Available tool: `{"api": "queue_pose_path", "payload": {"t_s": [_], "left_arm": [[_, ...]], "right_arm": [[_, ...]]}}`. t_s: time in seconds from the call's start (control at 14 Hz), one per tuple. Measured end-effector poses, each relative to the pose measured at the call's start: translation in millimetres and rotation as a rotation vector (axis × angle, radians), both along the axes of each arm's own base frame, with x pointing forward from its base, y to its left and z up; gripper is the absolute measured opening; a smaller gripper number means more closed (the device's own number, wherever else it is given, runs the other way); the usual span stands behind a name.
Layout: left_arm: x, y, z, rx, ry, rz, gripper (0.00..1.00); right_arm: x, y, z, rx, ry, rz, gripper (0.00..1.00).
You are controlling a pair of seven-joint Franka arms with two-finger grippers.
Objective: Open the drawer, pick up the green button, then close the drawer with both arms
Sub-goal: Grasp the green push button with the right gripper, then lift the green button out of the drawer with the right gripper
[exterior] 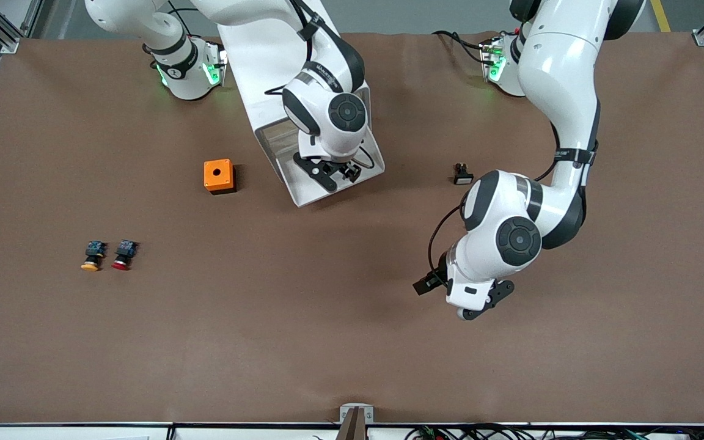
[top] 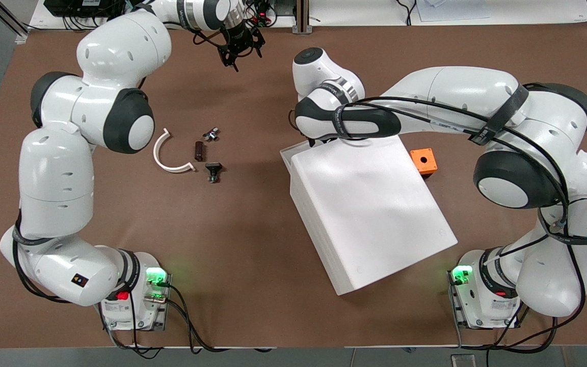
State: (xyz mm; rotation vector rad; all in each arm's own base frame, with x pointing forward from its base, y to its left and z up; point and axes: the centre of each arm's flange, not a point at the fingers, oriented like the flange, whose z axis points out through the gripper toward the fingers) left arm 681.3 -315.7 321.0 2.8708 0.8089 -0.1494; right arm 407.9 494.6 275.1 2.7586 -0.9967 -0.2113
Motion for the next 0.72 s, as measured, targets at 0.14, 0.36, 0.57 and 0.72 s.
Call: {"api": "queue_pose_path", "payload": {"t_s": [0.14,0.36,0.57,0.72], "left_arm": [[0.2,0.3,0.0,0.000,0.000,0.001,1.00],[0.8,1.4,0.2,0.000,-0.002,0.002,1.00],[1.7,3.1,0.3,0.000,-0.003,0.005,1.00],[2.0,3.4,0.3,0.000,-0.004,0.006,1.00]], "right_arm": [[-0.2,-0.1,-0.1,-0.001,0.001,-0.001,0.64],[-0.2,0.0,-0.1,-0.002,0.000,-0.005,0.44],[-0.2,0.1,0.0,-0.002,0.000,-0.007,0.44],[1.0,0.1,1.0,0.000,-0.002,-0.009,0.44]]}}
